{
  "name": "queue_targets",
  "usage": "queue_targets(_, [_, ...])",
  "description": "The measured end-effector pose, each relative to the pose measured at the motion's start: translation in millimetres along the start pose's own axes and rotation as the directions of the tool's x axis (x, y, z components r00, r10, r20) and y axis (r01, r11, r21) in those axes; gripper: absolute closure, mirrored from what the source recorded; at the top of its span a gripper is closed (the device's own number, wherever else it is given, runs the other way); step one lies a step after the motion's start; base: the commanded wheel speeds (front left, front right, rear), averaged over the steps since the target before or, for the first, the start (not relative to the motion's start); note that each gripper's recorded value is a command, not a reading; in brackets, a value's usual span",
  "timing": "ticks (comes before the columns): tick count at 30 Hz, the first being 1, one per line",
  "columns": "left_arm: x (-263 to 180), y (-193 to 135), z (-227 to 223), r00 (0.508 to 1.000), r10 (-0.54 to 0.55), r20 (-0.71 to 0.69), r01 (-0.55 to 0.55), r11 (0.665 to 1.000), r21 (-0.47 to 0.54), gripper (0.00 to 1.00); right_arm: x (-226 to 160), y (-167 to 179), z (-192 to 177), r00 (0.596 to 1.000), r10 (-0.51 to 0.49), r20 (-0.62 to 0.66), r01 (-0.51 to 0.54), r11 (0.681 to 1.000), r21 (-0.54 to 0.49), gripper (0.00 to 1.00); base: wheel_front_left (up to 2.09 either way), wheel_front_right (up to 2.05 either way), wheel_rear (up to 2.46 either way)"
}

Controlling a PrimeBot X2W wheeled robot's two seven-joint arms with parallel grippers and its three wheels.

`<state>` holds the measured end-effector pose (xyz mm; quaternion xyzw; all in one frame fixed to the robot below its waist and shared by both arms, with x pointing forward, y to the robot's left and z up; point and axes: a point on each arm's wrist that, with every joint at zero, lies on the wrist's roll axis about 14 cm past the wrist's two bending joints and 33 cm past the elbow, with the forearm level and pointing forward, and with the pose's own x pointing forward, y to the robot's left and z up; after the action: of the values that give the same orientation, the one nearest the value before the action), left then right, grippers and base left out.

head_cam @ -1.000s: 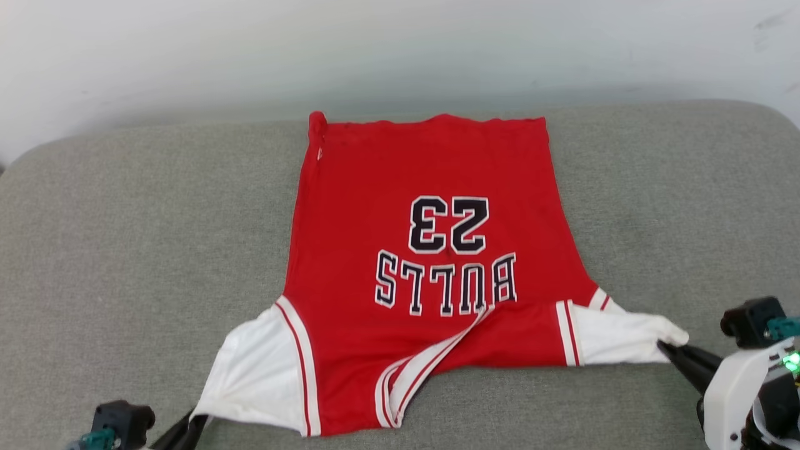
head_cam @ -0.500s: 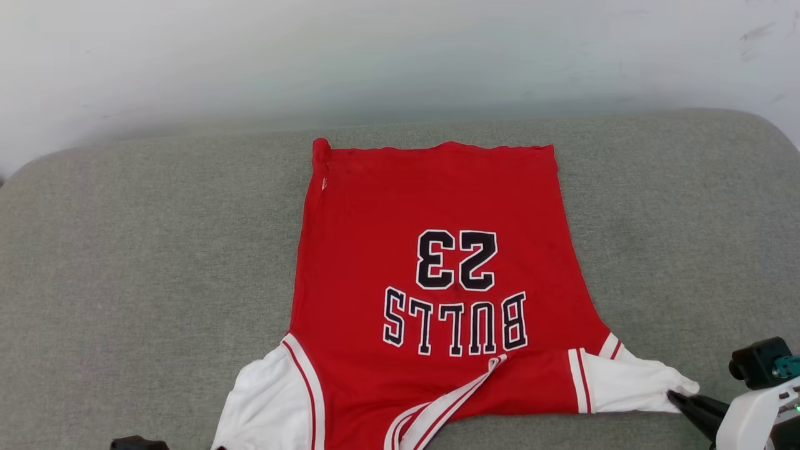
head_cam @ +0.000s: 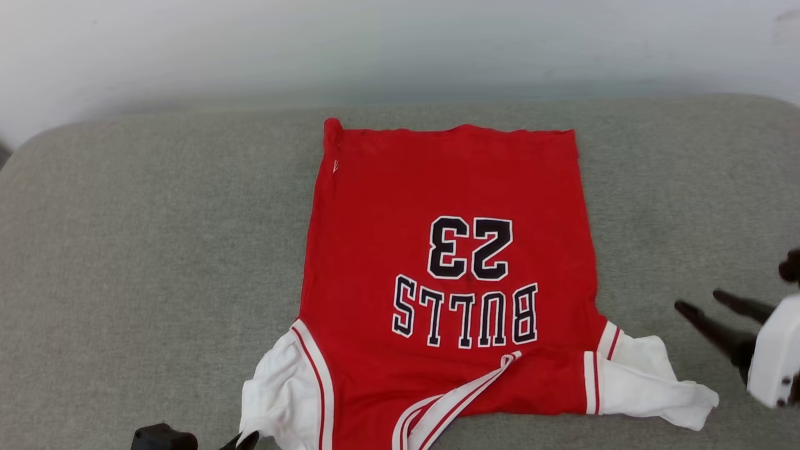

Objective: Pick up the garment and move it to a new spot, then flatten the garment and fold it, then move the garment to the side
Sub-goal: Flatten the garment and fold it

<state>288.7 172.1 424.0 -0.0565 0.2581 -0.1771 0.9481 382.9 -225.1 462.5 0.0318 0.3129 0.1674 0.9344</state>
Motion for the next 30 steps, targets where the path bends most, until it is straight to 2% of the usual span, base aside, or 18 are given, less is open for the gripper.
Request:
queue_targets(4, [0.2, -9.2, 9.1, 1.0, -0.031, 0.0, 0.031, 0.999, 0.033, 1.0, 19.7, 3.5, 32.6, 0.999, 0.024, -0.023, -0.023, 0.999, 0.033, 0.0, 0.0, 0.0, 0.0])
queue_targets(7, [2.8, -15.4, 17.3, 0.998, -0.056, 0.005, 0.056, 0.997, 0.06, 1.0, 40.6, -1.7, 65.7, 0.999, 0.007, -0.035, -0.006, 1.0, 0.023, 0.0, 0.0, 0.0, 0.0])
queue_targets(17, [19.7, -16.7, 34.0, 0.998, -0.064, 0.023, 0.063, 0.996, 0.056, 1.0, 144.7, -11.3, 123.2, 0.976, -0.087, -0.199, 0.09, 0.996, 0.009, 0.0, 0.0, 0.0, 0.0])
queue_targets(26, [23.8, -4.3, 33.1, 1.0, -0.003, 0.005, 0.003, 0.999, 0.035, 1.0, 227.3, -16.8, 122.6, 0.936, -0.141, -0.324, 0.159, 0.987, 0.031, 0.0, 0.0, 0.0, 0.0])
queue_targets(30, [23.6, -0.3, 28.8, 1.0, 0.02, -0.01, -0.02, 1.0, 0.021, 1.0, 254.3, -16.0, 103.3, 0.908, -0.147, -0.393, 0.175, 0.984, 0.035, 0.0, 0.0, 0.0, 0.0])
